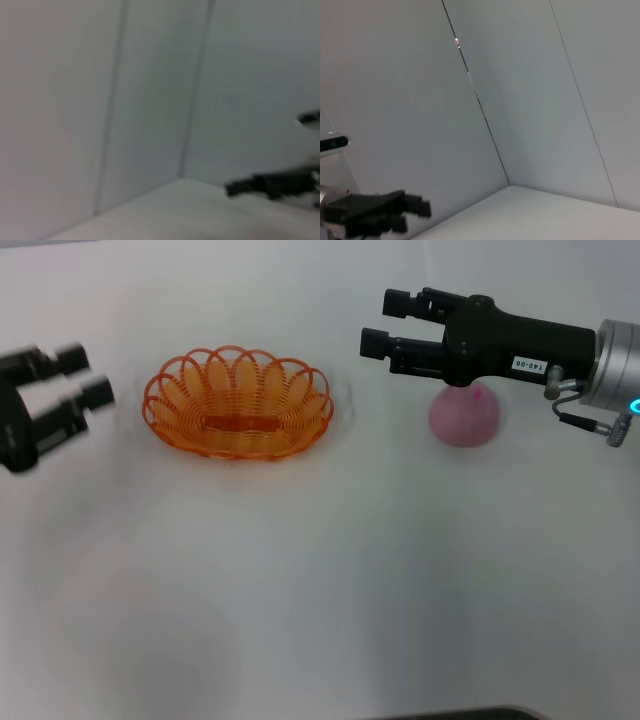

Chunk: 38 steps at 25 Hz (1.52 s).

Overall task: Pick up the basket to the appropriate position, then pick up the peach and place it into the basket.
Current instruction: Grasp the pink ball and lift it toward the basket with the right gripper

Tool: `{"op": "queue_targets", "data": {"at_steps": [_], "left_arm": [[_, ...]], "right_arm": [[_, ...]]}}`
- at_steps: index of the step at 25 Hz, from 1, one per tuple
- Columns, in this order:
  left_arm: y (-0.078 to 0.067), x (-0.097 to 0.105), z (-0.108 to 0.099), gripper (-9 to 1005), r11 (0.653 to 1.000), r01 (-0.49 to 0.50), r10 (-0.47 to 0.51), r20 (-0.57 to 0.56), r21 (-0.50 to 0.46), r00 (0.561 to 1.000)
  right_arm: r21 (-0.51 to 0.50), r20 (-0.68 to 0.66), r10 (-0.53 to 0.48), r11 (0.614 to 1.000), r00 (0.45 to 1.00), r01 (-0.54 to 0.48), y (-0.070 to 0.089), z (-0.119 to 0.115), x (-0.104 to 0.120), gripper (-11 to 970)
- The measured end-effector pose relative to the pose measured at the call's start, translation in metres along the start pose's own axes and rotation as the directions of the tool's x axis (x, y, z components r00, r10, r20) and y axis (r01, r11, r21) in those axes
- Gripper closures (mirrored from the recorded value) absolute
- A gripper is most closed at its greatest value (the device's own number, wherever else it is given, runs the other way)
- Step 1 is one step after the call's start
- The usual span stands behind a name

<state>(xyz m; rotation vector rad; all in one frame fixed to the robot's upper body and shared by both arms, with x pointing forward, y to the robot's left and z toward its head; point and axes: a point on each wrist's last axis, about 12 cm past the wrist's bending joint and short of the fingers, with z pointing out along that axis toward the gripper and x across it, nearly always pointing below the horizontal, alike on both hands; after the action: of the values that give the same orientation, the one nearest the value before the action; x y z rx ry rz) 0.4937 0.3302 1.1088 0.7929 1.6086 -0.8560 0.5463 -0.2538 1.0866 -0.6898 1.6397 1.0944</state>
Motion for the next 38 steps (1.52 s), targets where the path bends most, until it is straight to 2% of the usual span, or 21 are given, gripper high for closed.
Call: {"op": "queue_targets", "data": {"at_steps": [4,11,16,20,27,38], "left_arm": [[-0.007,0.008,0.001,510,0.998,-0.032,0.034,-0.055,0.051,0.998],[-0.013,0.019,0.0,503,0.999,-0.023,0.026,-0.067,0.046,0.997],[-0.02,0.036,0.004,499,0.999,0.002,0.001,-0.072,0.039,0.997],[-0.02,0.046,0.006,374,0.999,0.035,-0.035,-0.077,0.004,0.996],[-0.021,0.05,0.006,116,0.999,0.045,-0.046,-0.079,-0.012,0.996],[-0.022,0.052,0.007,119,0.998,0.057,-0.059,-0.079,-0.022,0.995]], "right_arm": [[0.002,0.004,0.01,1.0,1.0,-0.01,0.0,-0.001,0.002,203],[0.003,0.007,0.017,1.0,1.0,-0.017,0.001,-0.001,0.003,205],[0.002,0.001,0.011,1.0,1.0,-0.011,0.001,0.0,0.004,207],[0.004,-0.001,0.006,1.0,1.0,-0.006,0.0,0.001,0.003,208],[0.013,-0.014,-0.006,1.0,1.0,0.007,-0.004,0.001,-0.001,210],[0.008,-0.022,-0.053,0.999,0.998,0.054,-0.012,0.004,-0.021,213]]}}
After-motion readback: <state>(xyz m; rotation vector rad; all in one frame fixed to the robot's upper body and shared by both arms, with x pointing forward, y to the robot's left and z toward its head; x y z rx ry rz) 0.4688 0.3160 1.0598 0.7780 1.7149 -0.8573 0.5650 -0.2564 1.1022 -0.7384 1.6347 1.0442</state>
